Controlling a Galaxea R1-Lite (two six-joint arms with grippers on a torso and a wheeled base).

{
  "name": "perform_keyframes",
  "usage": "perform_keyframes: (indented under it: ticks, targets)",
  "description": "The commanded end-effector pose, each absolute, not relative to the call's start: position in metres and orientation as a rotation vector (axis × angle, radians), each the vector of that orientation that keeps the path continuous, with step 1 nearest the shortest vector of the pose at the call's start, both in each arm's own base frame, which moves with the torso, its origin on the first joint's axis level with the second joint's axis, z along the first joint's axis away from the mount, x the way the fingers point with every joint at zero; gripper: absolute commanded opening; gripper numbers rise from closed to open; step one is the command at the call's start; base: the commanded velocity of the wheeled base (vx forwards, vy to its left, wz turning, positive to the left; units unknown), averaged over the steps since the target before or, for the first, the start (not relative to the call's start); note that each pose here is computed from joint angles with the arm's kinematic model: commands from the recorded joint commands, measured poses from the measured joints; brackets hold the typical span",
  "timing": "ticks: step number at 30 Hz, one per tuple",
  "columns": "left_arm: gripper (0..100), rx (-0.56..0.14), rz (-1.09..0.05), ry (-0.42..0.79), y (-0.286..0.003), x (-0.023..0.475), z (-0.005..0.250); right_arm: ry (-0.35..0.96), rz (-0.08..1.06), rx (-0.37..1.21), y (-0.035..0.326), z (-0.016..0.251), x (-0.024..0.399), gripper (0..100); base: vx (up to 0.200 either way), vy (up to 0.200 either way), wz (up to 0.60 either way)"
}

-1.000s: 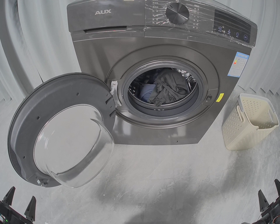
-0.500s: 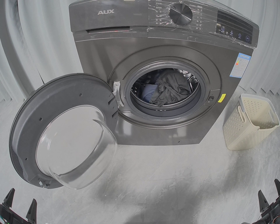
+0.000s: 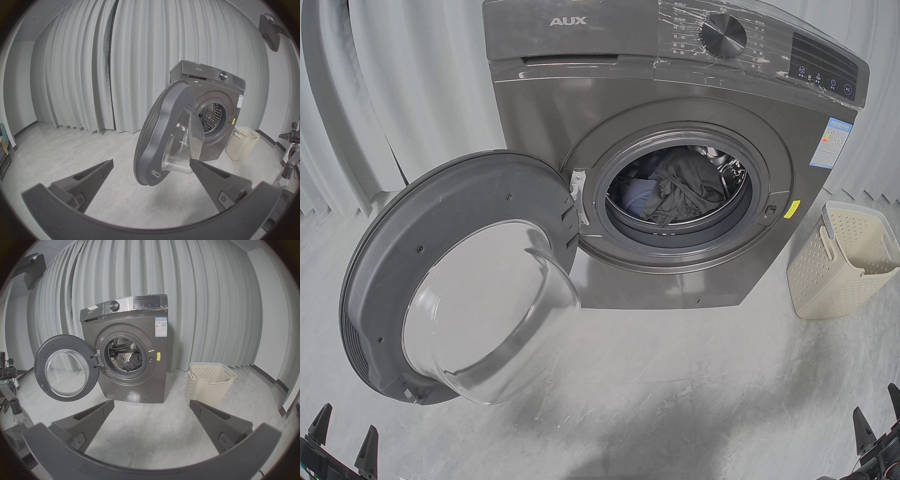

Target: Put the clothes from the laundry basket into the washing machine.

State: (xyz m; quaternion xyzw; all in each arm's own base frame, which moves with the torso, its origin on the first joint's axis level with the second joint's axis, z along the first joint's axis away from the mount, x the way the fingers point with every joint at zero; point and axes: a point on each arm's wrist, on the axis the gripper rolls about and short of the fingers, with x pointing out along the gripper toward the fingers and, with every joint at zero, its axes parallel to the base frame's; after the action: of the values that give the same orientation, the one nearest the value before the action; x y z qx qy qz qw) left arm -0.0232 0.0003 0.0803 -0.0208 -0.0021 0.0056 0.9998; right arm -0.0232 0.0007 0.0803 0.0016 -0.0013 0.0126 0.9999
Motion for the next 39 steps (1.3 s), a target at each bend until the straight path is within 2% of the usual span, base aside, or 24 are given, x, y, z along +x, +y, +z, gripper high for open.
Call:
perform_keyframes:
  ticks: [1,4,15,24,26,27,29,34,39]
  targets:
    - [100,-0.040,0.011,0.003,0.000,-0.023,0.075,0.014,0.025,0.003,0.001,0.075,-0.022,100,0.000,0.000,0.00]
    - [100,-0.040,0.009,0.003,0.000,-0.023,0.075,0.014,0.025,0.003,0.001,0.075,-0.022,100,0.000,0.000,0.00]
    - [100,-0.035,0.012,0.001,0.000,-0.023,0.076,0.014,0.025,0.003,0.001,0.075,-0.022,100,0.000,0.200,0.00]
    - [100,-0.012,0.012,-0.002,0.000,-0.023,0.076,0.014,0.025,0.003,0.001,0.075,-0.022,100,0.000,0.000,0.00]
    - [100,-0.031,-0.001,-0.137,-0.001,-0.031,0.118,0.014,0.025,0.003,0.001,0.075,-0.022,100,0.000,0.000,0.00]
    - [100,-0.033,-0.013,-0.155,-0.001,-0.031,0.137,0.014,0.025,0.003,0.001,0.075,-0.022,100,0.000,0.000,0.00]
    - [100,-0.033,-0.057,-0.119,-0.001,-0.024,0.162,0.014,0.025,0.003,0.001,0.075,-0.022,100,0.000,0.000,0.00]
    - [100,-0.045,-0.235,0.062,-0.005,0.021,0.186,0.014,0.025,0.003,0.001,0.075,-0.022,100,0.000,0.000,0.00]
    - [100,-0.073,-0.303,0.106,-0.009,0.062,0.200,0.014,0.025,0.003,0.001,0.075,-0.022,100,0.000,0.000,0.00]
